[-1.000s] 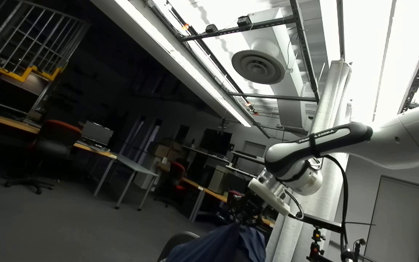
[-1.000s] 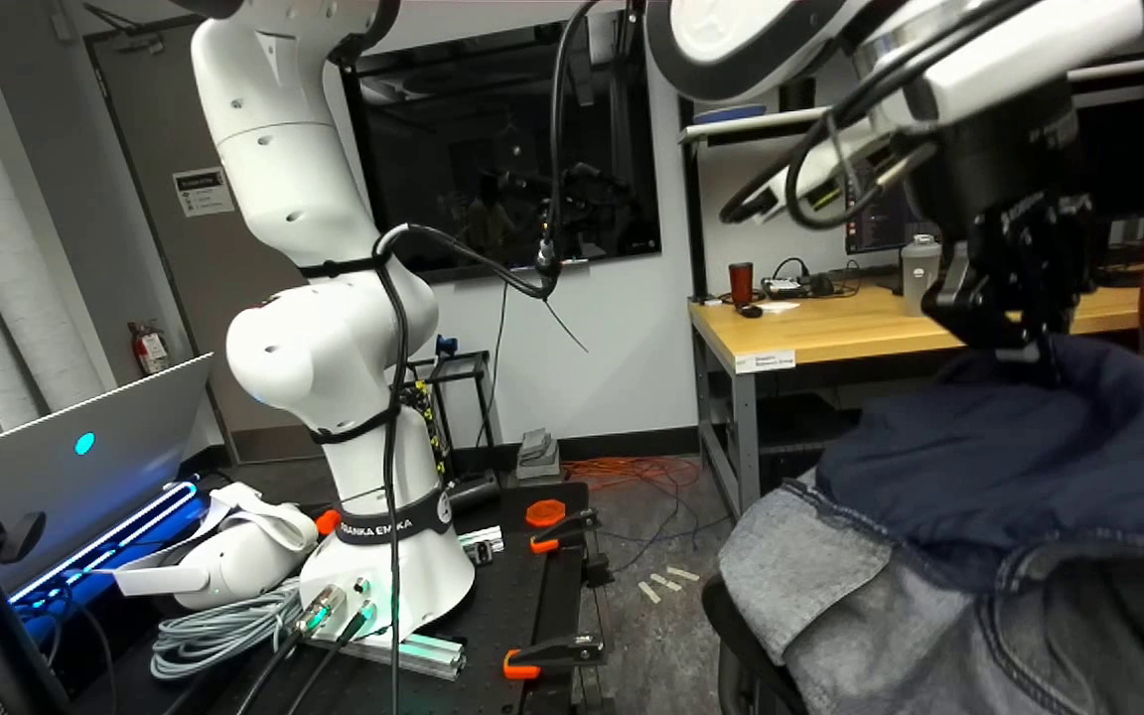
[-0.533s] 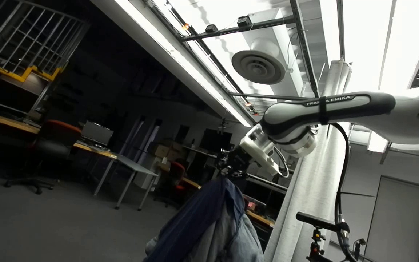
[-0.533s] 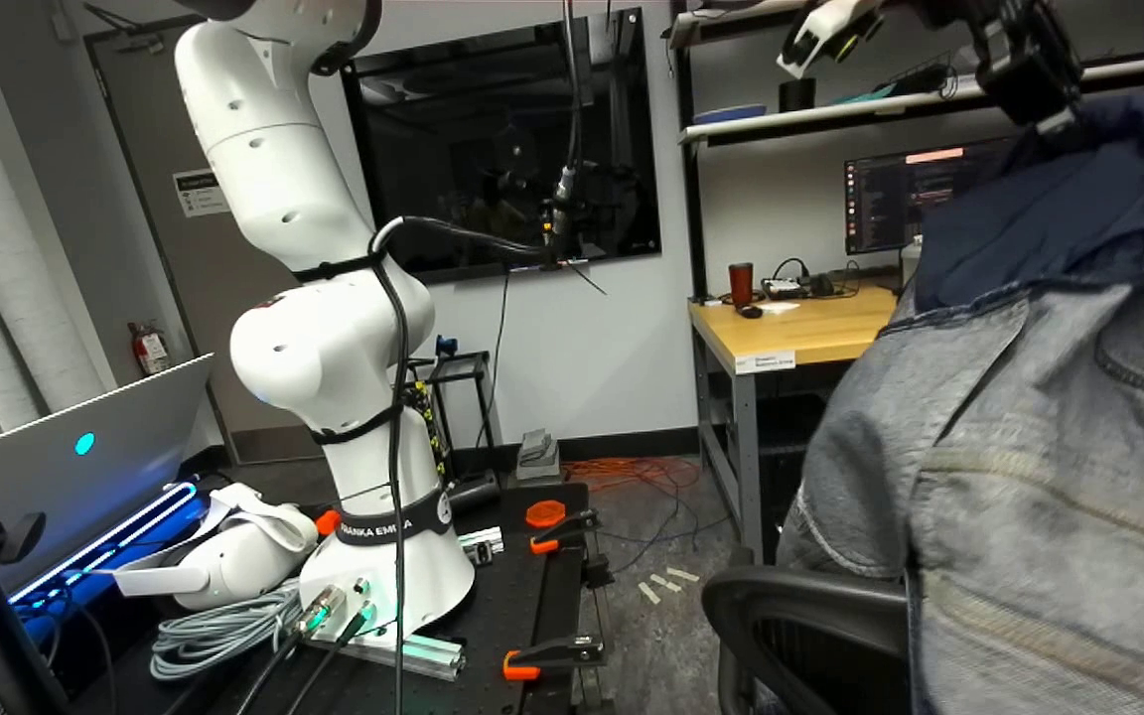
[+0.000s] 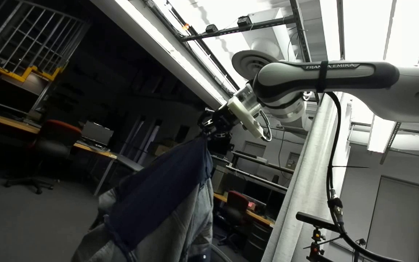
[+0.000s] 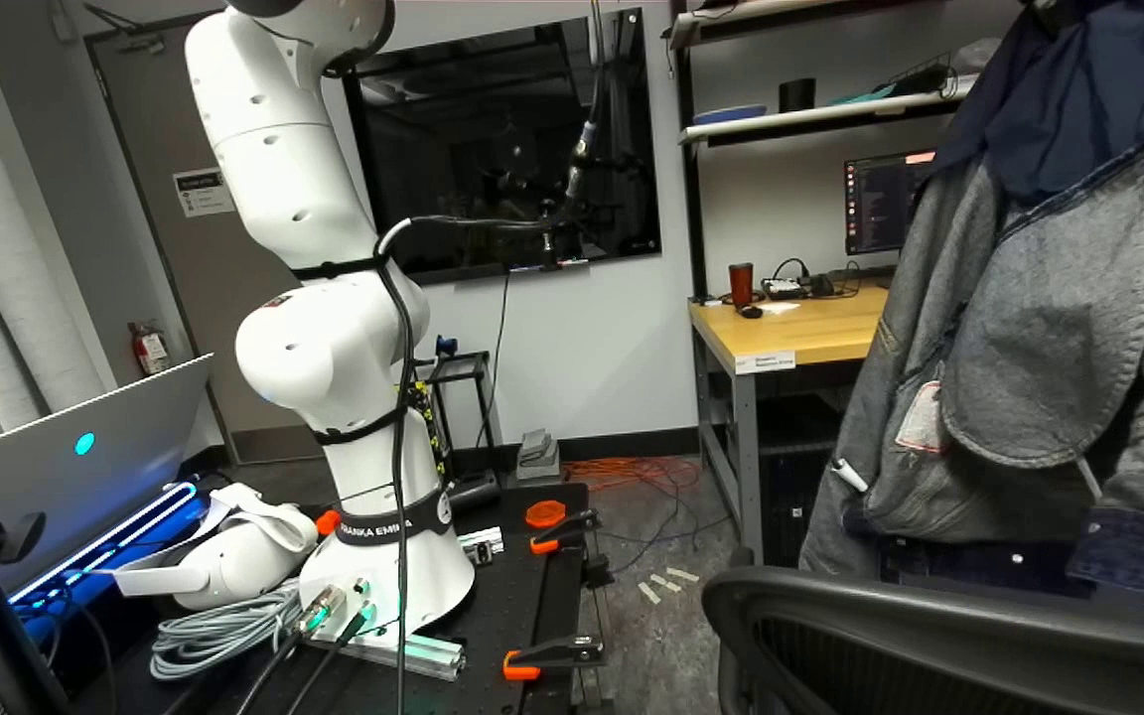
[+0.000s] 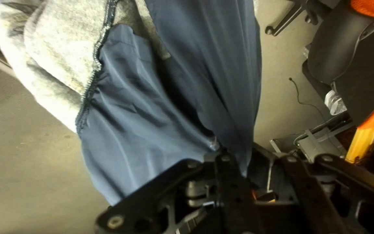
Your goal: Move the denim cloth to the seat of the chair
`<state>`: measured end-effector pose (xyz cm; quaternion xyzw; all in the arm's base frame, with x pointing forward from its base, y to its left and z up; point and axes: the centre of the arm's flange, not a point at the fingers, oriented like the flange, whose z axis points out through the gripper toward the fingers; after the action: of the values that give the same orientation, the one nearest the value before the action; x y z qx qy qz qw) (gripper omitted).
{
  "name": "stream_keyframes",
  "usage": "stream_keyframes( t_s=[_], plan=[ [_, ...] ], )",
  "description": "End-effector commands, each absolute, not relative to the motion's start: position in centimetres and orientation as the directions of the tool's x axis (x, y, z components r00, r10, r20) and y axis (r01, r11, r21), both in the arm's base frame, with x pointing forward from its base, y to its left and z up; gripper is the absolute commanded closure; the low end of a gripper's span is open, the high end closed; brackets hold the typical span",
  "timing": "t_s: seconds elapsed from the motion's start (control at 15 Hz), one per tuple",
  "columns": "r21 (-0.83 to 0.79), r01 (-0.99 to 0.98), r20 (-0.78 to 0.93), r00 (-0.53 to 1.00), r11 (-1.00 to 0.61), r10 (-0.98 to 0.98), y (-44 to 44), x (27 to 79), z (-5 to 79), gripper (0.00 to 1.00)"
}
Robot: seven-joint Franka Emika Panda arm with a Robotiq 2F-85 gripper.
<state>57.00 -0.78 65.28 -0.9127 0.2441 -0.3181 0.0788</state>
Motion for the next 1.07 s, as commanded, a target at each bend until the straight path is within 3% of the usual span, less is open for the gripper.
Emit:
stream_keyframes(
  t_s=[0.0,0.4,0.47,0.53,1.0],
  plan=[
    [-0.295,-0.32,0.534,0.726,-0.9,-0.433,1.6,58.2,67.1,0.97],
    [-0.194,-0.334,0.433,0.815,-0.922,-0.386,0.2,58.7,62.0,0.97],
    [-0.167,-0.332,0.402,0.837,-0.928,-0.372,-0.2,58.6,61.0,0.64],
    [-0.138,-0.322,0.359,0.865,-0.937,-0.35,-0.7,58.4,59.9,0.63],
    [-0.026,-0.237,0.274,0.933,-0.971,-0.235,-3.8,56.5,57.9,0.11]
  ],
)
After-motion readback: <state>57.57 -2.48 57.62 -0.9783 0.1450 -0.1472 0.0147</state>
